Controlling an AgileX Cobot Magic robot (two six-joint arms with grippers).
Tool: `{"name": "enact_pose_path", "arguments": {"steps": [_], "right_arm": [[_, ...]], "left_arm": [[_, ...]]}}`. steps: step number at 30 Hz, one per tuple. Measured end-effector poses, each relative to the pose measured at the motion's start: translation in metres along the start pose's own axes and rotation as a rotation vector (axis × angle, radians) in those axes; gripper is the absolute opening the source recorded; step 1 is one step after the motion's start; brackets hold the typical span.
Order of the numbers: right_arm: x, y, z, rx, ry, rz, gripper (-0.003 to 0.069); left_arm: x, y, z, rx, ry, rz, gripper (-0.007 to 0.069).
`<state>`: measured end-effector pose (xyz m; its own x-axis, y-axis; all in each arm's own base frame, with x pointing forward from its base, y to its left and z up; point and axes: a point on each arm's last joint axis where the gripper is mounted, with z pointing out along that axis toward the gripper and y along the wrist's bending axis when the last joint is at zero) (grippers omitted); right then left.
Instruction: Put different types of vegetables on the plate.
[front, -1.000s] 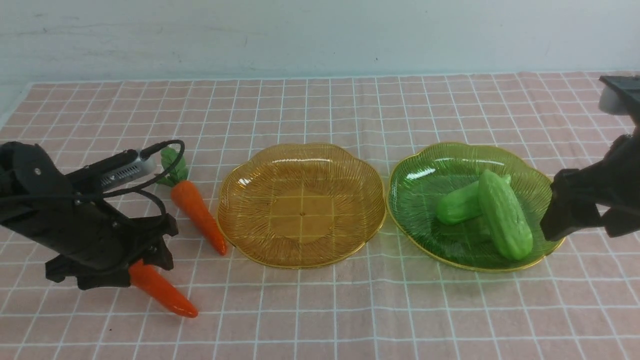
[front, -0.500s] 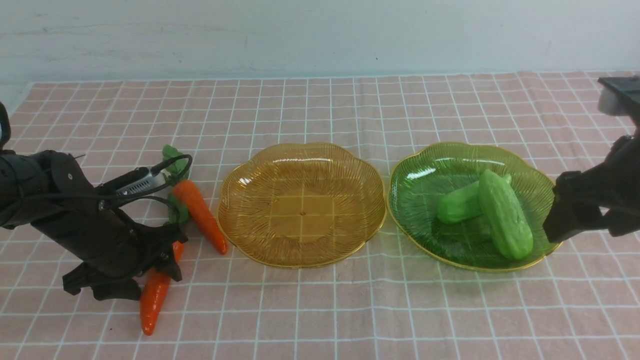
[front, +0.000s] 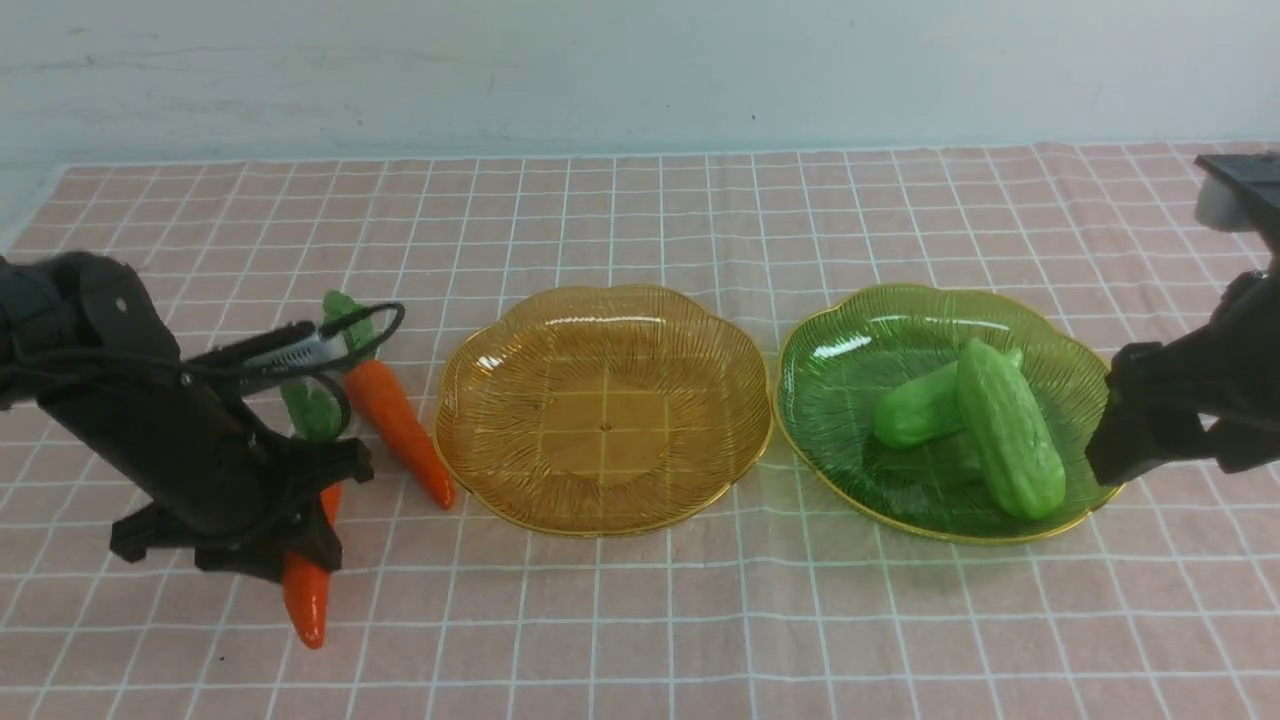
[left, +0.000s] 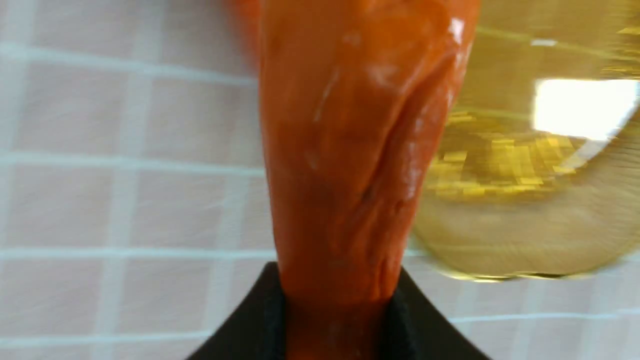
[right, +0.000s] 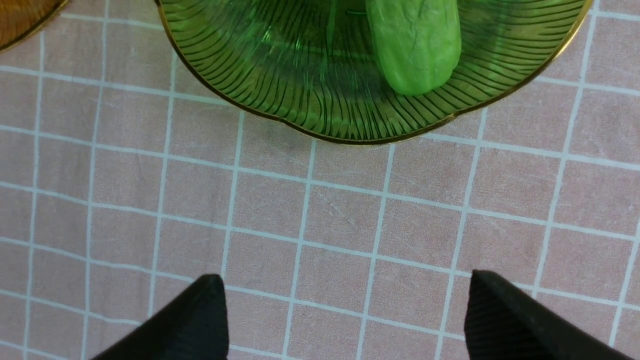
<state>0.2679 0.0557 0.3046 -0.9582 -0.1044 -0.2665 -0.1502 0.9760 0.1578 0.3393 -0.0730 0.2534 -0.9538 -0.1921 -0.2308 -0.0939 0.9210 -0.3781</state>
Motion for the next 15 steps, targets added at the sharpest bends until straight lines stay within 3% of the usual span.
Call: {"name": "enact_pose_path", "arguments": {"steps": [3, 8, 11, 15], "right_arm": [[0.0, 0.002, 0.0, -0.022, -0.001, 0.01, 0.0579], [0.0, 0.002, 0.0, -0.022, -0.001, 0.003, 0.0579], [0.0, 0.002, 0.0, -0.022, -0.001, -0.006, 0.0579], [0.0, 0.002, 0.0, -0.022, -0.001, -0.008, 0.0579]], "left_arm": [[-0.011, -0.042, 0.018, 0.057, 0.017, 0.082, 0.0168], [-0.033, -0.071, 0.056, 0.061, 0.036, 0.106, 0.0201], [-0.044, -0.072, 0.076, 0.042, 0.045, 0.107, 0.0274], [-0.048, -0.067, 0.086, 0.022, 0.054, 0.104, 0.0424]]}}
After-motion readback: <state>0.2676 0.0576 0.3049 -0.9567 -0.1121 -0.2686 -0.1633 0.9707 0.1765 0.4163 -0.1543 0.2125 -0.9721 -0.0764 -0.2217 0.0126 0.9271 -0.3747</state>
